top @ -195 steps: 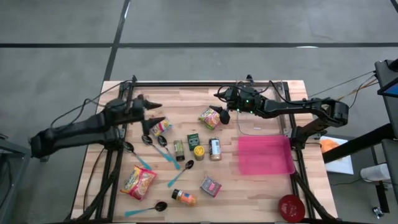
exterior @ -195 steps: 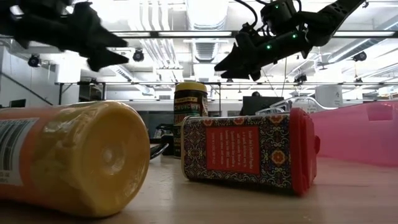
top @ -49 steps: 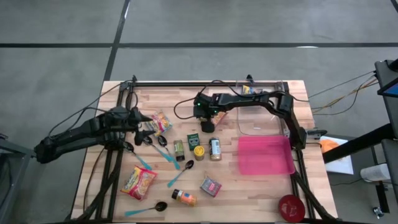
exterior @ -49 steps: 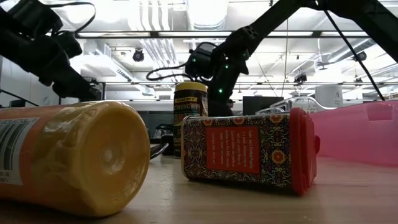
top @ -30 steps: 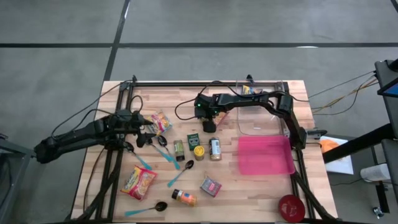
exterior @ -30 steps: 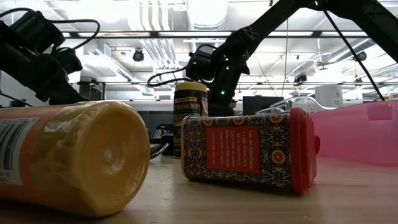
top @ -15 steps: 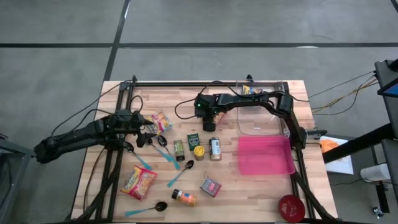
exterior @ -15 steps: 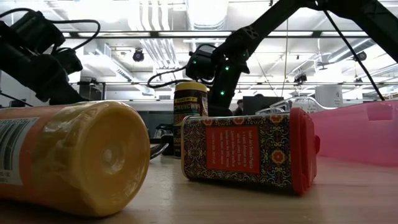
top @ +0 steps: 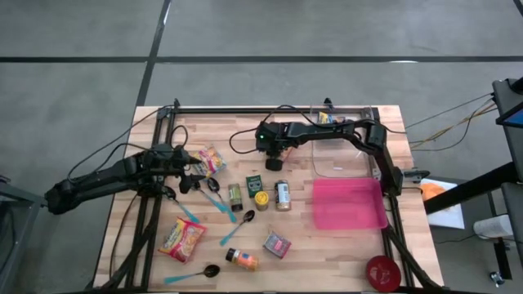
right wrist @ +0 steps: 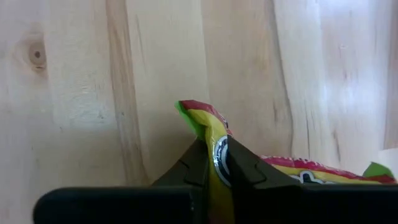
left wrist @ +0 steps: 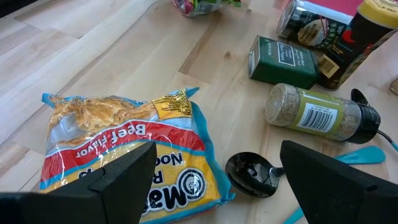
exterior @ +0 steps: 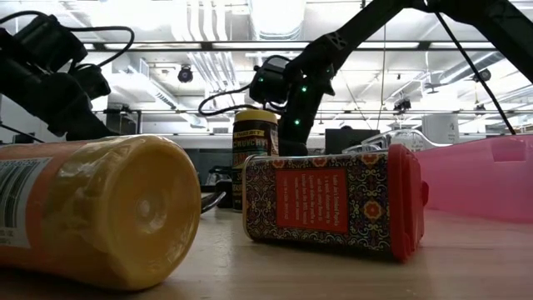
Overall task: Pick & Place Food Item
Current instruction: Put the green noodle pack into the top transparent bin
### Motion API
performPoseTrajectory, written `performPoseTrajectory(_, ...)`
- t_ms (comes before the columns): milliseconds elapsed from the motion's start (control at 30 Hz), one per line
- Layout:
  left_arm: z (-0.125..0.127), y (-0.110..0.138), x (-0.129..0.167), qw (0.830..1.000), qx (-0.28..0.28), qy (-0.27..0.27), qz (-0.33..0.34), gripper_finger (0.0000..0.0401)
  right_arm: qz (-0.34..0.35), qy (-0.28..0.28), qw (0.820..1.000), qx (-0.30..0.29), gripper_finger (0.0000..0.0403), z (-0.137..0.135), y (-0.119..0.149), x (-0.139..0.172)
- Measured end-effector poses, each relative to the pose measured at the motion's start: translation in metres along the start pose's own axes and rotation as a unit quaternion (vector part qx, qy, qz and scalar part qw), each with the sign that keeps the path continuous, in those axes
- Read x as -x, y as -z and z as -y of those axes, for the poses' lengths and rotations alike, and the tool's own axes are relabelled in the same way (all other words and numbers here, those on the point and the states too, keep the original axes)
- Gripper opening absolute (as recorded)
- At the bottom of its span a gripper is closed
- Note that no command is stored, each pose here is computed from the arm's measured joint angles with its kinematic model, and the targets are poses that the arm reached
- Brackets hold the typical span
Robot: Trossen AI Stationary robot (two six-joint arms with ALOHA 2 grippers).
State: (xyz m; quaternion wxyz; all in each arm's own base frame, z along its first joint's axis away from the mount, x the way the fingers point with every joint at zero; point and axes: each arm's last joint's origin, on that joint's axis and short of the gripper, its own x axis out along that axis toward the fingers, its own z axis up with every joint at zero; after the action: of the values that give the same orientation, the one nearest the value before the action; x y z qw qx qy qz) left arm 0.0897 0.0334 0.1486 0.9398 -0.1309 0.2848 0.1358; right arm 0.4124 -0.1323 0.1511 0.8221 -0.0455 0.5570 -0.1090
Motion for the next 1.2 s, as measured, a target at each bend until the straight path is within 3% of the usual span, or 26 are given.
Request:
performPoseTrajectory(367, 0.000, 0.000, 0.000, 1.000, 0.000, 0.000, 0.000, 0.0347, 0.004, 0.098, 0.995, 0.022, 0.0022, -0.017, -0.009, 0.020)
performPoseTrajectory(600, 0.000, 0.000, 0.000, 1.000, 0.000, 0.000, 0.000, 0.0347, 0.035, 0.183, 0.982, 0.027, 0.0022, -0.031, -0.019, 0.058)
performPoseTrajectory(967, 0.000, 0.000, 0.000, 1.000, 0.000, 0.000, -0.001, 0.0347, 0.137, 0.253, 0.951, -0.112, 0.0022, -0.018, -0.016, 0.146)
performPoseTrajectory(1200, 0.000, 0.000, -0.001, 1.000, 0.001, 0.000, -0.004, 0.0347, 0.136, 0.305, 0.917, -0.220, 0.0022, 0.000, 0.019, 0.191)
